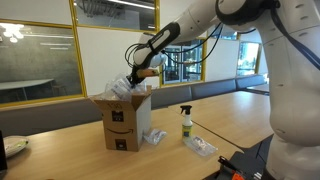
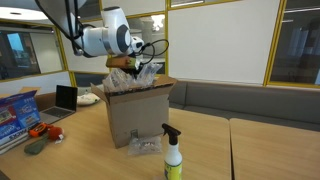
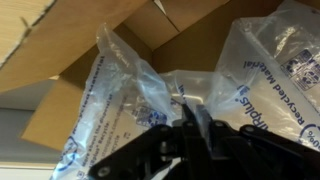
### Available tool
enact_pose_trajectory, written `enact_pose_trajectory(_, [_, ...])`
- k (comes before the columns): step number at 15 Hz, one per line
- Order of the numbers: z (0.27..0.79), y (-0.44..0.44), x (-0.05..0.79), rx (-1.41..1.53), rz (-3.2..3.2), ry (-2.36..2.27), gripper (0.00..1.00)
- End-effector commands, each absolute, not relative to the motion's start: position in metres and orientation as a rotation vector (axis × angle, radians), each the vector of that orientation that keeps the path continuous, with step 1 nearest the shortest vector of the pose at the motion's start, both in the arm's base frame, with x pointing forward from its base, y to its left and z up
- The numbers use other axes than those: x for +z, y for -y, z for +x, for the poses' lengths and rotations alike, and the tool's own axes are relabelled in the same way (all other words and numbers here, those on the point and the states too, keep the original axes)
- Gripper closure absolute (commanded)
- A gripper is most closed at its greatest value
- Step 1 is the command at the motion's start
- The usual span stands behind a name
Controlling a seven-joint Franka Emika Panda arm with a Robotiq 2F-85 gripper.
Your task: Pick up the plastics and the bottle from the table and put them in the box
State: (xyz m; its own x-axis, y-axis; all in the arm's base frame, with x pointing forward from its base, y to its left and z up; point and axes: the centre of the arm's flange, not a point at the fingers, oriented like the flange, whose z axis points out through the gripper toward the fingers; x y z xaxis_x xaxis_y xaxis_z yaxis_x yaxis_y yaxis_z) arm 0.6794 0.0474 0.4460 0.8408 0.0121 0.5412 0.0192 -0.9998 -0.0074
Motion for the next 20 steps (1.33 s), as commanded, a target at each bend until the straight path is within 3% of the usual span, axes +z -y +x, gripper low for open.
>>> enact_pose_trajectory(1, [0.712, -0.028, 0.413, -0.804, -2.908, 0.222, 0.92])
enact_pose_trajectory(2, [0.715, -0.023, 0.403, -0.773, -2.898, 0.246, 0.92])
enact_pose_trajectory(3, [0.716, -0.018, 0.394, -0.746, -2.89, 0.275, 0.66])
enact_pose_trajectory(4, [0.717, -0.013, 0.389, -0.734, -2.883, 0.294, 0.66])
enact_pose_trajectory(13, [0.717, 0.017, 0.406, -0.69, -2.915, 0.374, 0.0])
enact_pose_trajectory(20, [0.684, 0.03, 0.48, -0.683, -3.046, 0.344, 0.0])
